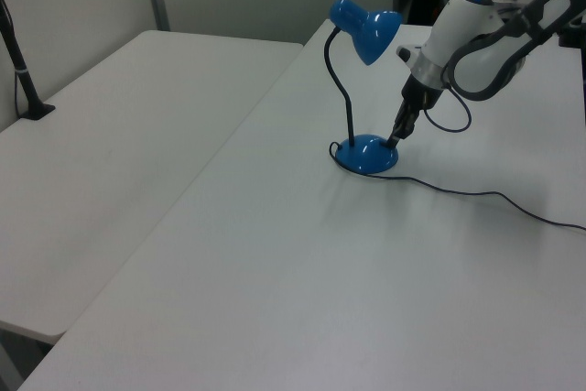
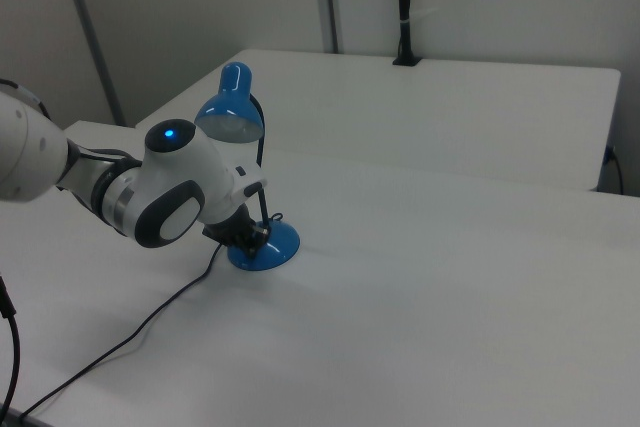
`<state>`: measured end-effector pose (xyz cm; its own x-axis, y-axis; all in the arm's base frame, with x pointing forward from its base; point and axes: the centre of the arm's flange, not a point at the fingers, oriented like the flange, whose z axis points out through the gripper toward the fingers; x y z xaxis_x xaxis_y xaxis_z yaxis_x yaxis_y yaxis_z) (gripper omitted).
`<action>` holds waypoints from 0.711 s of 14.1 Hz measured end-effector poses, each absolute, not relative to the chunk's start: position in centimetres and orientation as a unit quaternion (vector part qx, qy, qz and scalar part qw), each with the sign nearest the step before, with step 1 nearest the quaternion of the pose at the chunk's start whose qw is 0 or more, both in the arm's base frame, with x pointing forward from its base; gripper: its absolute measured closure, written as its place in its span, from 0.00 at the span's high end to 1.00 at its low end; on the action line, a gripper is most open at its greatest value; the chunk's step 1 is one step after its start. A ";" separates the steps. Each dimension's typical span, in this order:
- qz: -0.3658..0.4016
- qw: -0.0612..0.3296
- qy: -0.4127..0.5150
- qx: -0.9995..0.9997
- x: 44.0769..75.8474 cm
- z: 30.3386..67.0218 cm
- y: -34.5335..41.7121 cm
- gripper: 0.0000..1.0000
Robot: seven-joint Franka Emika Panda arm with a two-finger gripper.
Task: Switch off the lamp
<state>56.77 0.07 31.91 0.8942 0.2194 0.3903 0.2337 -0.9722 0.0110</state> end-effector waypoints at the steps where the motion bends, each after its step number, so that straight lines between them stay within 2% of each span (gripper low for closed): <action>1: -0.185 0.022 -0.121 -0.975 56.7 31.8 0.1 0.01; 4: -0.110 0.040 -0.164 -0.979 55.6 33.7 -0.7 0.01; 8: -0.005 0.030 -0.205 -0.978 53.0 42.2 -3.6 0.02; 10: 0.038 0.035 -0.206 -0.977 51.8 47.0 -4.5 0.19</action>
<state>51.76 -4.50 46.99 0.9118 0.4062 -0.0605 0.4007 -0.9122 -0.0851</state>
